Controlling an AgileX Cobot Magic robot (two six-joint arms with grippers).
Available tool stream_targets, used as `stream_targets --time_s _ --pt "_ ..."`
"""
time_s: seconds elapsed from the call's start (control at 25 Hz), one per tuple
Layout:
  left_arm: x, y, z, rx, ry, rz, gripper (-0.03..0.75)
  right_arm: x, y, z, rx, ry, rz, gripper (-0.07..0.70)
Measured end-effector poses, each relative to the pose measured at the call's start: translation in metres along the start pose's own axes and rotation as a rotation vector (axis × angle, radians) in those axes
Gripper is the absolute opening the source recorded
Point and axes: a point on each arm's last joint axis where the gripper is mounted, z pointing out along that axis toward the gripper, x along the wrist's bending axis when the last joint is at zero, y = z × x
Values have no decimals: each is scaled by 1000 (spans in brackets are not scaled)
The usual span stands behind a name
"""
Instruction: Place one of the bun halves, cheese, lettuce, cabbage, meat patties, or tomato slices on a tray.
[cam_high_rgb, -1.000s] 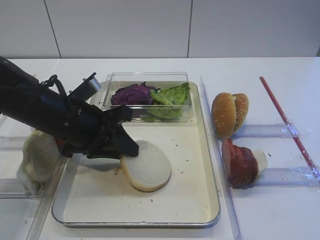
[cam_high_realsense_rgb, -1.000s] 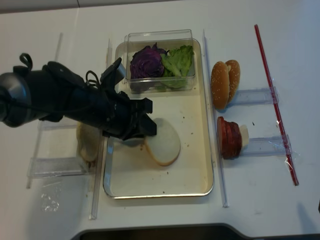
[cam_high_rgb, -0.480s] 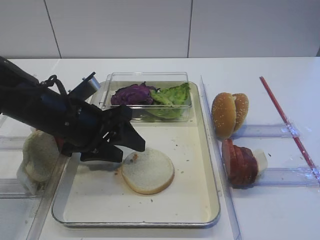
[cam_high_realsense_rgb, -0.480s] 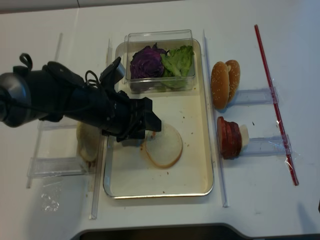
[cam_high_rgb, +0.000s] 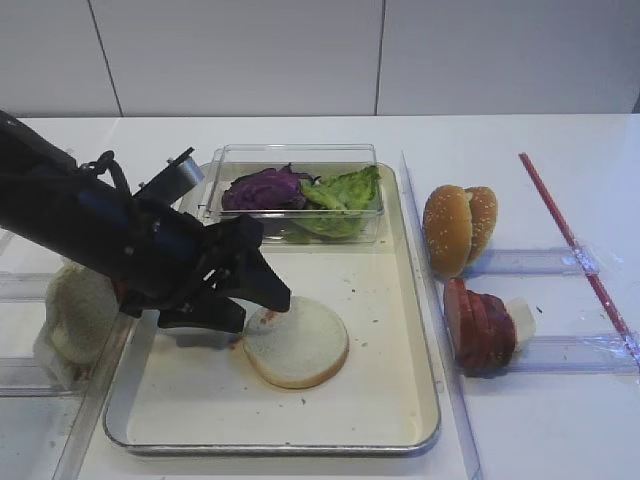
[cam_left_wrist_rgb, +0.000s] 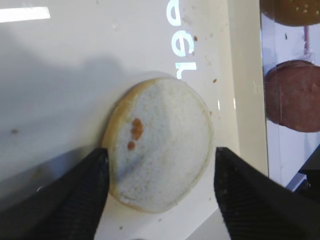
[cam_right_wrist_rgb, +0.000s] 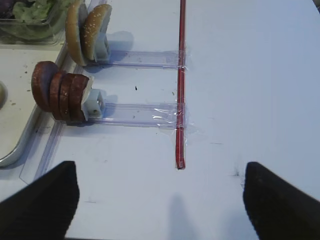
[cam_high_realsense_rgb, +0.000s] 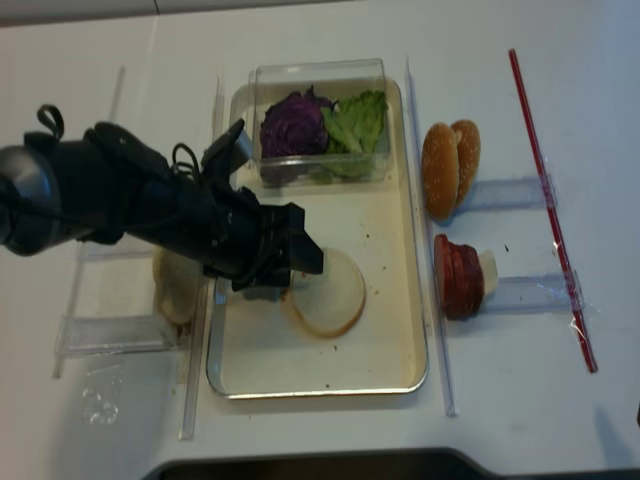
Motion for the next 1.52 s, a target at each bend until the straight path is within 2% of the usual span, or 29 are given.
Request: stream_targets --time_s 0.32,0.52,0.6,1.12,1.2,1.52 --pt "-15 -4 -25 -19 52 69 459 0 0 0 0 0 0 687" --pt "-25 -6 -46 -23 126 133 459 0 0 0 0 0 0 687" --pt "-29 -7 -54 -33 156 147 459 0 0 0 0 0 0 687" --pt "-38 -36 -114 -80 435 266 459 0 0 0 0 0 0 687" --pt "-39 -42 -123 -82 482 277 458 0 0 0 0 0 0 687" --pt "-33 -62 -157 -79 720 277 451 0 0 0 0 0 0 687"
